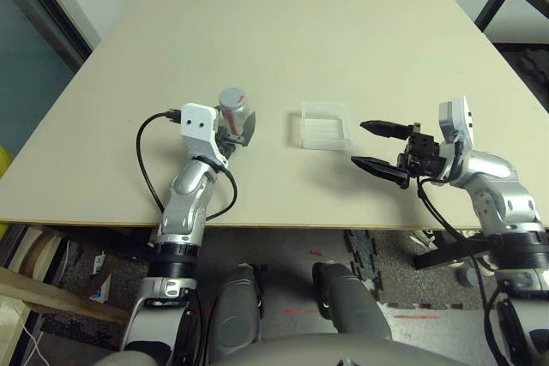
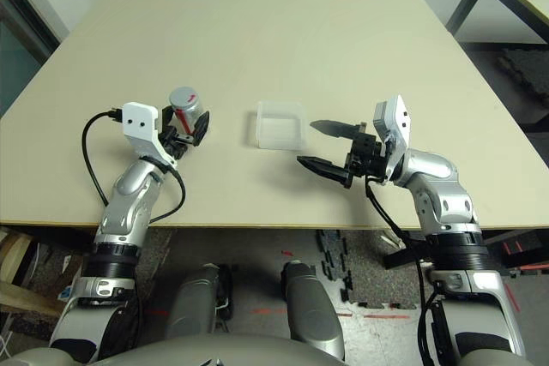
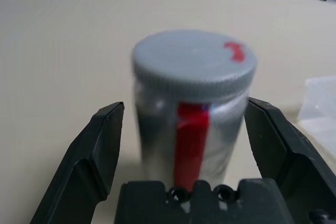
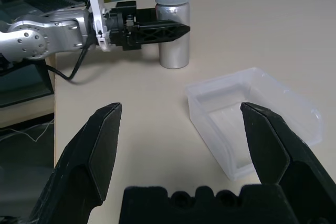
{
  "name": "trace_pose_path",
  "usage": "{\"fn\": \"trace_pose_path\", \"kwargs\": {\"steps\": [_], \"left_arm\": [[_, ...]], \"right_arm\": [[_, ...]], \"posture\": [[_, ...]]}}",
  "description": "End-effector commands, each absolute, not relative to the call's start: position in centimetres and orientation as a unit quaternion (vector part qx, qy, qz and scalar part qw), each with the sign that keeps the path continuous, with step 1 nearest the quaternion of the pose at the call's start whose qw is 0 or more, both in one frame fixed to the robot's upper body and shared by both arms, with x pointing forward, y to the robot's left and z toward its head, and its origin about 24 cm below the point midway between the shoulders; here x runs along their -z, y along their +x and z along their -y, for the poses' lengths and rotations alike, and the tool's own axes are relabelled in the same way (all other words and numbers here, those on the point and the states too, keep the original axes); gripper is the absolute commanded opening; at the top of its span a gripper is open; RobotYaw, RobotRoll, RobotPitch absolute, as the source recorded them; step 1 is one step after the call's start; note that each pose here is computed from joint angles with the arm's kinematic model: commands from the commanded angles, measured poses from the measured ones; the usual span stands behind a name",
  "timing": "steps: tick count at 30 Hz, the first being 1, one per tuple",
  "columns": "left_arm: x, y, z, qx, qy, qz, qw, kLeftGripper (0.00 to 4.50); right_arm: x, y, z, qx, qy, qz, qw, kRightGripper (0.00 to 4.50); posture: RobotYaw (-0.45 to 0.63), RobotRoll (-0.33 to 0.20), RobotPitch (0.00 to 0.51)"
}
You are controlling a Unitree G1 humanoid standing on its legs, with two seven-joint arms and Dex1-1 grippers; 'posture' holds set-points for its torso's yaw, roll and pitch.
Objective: Pour the medicine from the bottle into the box.
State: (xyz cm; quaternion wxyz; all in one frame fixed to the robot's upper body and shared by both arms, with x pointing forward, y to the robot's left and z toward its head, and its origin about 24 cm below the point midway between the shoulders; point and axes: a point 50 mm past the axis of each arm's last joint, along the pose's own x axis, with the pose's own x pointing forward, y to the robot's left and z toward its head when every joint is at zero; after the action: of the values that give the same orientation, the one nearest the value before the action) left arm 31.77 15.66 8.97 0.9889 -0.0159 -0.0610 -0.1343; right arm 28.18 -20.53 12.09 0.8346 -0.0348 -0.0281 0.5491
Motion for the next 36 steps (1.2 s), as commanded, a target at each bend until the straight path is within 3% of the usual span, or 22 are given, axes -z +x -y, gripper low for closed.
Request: {"fn": "trace_pose_path", "kwargs": {"steps": [1,28,31,34,36], "left_arm": [[-8.6,32.2,-15.6,0.131,-0.011,0.056,0.990,4.47],[-8.6,34.4,-15.7,0.146,0.003,0.065,0.987,4.47],[-8.4,34.4,-15.7,0.148,0.003,0.064,0.987,3.91],[-8.3,34.4,-15.8,0.153,0.002,0.065,0.986,2.77],[-8.3,34.3,-15.8,0.155,0.002,0.064,0.986,2.59]], "right_arm": [[-12.0,28.1,20.3,-0.549,-0.038,0.032,0.835,4.50],[-12.1,28.1,19.4,-0.543,-0.036,0.039,0.838,4.50],[-12.1,28.0,19.4,-0.543,-0.036,0.039,0.838,4.50],[-12.2,28.0,19.4,-0.543,-0.037,0.039,0.838,4.50],[-12.3,28.0,19.2,-0.543,-0.037,0.039,0.838,4.50]], "posture": [[-0.18,0.000,0.120],[-0.20,0.000,0.125],[-0.20,0.000,0.127],[-0.20,0.000,0.129],[-0.20,0.000,0.130]]}}
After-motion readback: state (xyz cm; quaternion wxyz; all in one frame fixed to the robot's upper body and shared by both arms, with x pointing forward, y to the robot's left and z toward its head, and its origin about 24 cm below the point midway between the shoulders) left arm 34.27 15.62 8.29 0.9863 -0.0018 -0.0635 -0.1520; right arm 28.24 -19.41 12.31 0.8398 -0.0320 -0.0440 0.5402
